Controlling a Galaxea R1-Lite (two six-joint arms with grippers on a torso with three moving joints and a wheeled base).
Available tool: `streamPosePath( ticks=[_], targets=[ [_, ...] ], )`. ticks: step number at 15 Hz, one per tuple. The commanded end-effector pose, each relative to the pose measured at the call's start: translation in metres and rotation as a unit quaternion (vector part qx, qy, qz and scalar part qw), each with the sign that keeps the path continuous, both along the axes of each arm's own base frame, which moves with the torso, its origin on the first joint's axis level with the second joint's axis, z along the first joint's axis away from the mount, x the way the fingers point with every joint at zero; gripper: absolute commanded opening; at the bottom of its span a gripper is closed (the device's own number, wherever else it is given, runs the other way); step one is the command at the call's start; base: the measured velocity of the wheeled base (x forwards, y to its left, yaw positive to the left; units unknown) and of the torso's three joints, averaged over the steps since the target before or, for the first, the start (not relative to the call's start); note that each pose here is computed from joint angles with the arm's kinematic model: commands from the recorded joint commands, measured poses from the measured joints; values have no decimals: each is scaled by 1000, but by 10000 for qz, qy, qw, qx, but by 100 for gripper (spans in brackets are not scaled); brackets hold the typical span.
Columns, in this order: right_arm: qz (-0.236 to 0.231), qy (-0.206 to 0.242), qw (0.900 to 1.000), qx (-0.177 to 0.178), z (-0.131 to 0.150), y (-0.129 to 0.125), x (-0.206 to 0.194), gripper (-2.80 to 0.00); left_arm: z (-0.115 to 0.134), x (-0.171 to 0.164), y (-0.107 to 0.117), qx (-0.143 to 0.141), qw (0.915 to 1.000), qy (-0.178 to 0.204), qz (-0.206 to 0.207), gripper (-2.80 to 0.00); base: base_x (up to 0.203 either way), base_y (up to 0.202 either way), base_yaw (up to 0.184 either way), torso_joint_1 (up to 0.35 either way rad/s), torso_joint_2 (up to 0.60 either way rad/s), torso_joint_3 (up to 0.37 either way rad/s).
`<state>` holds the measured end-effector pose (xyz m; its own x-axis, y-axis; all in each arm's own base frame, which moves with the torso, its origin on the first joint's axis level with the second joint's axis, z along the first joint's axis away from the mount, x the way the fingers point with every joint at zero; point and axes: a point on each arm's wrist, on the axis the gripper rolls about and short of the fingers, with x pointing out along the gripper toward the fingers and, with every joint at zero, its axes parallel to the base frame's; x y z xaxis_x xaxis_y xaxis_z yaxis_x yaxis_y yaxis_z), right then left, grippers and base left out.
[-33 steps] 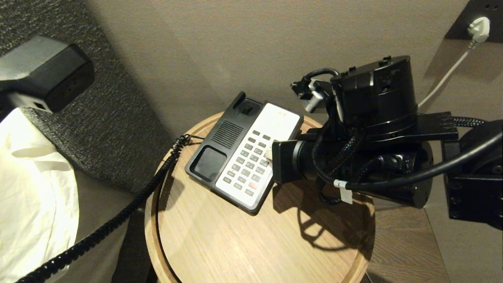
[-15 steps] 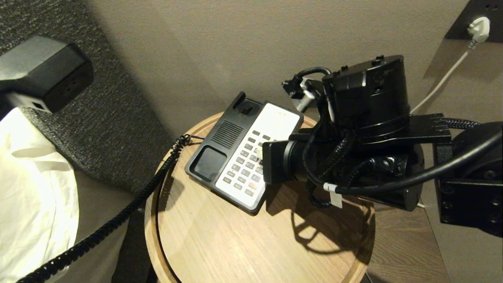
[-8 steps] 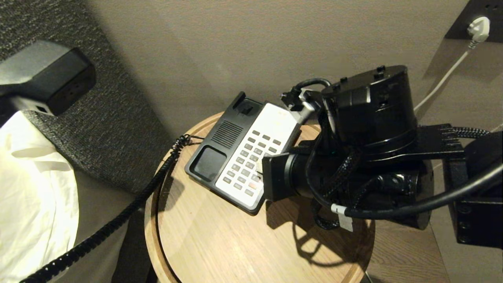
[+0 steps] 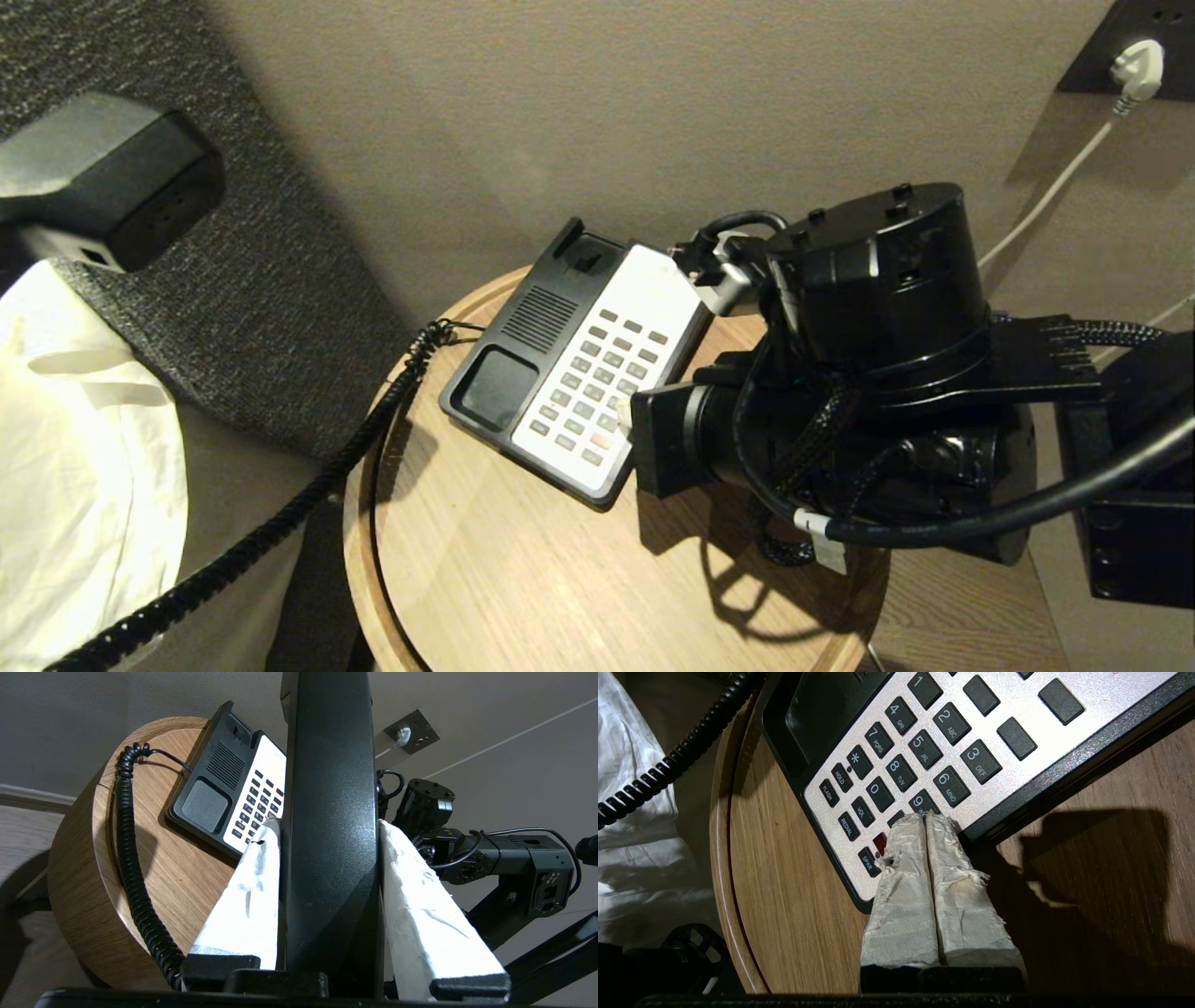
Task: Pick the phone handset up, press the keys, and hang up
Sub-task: Dial the number
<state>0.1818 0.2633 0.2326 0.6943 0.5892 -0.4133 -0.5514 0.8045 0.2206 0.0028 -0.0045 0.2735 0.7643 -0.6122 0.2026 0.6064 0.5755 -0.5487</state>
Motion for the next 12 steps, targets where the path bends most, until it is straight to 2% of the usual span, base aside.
streamPosePath(
  ticks=[1,12],
  targets=[
    [-8,5,10000,2,-1,2,1,-280,0,0,0,-17,10000,9,-5,-280,0,0,0,0,0,0],
    [-11,27,10000,-73,-7,5,4,-280,1,-1,1,-40,10000,-28,-5,-280,0,0,0,0,0,0]
  ],
)
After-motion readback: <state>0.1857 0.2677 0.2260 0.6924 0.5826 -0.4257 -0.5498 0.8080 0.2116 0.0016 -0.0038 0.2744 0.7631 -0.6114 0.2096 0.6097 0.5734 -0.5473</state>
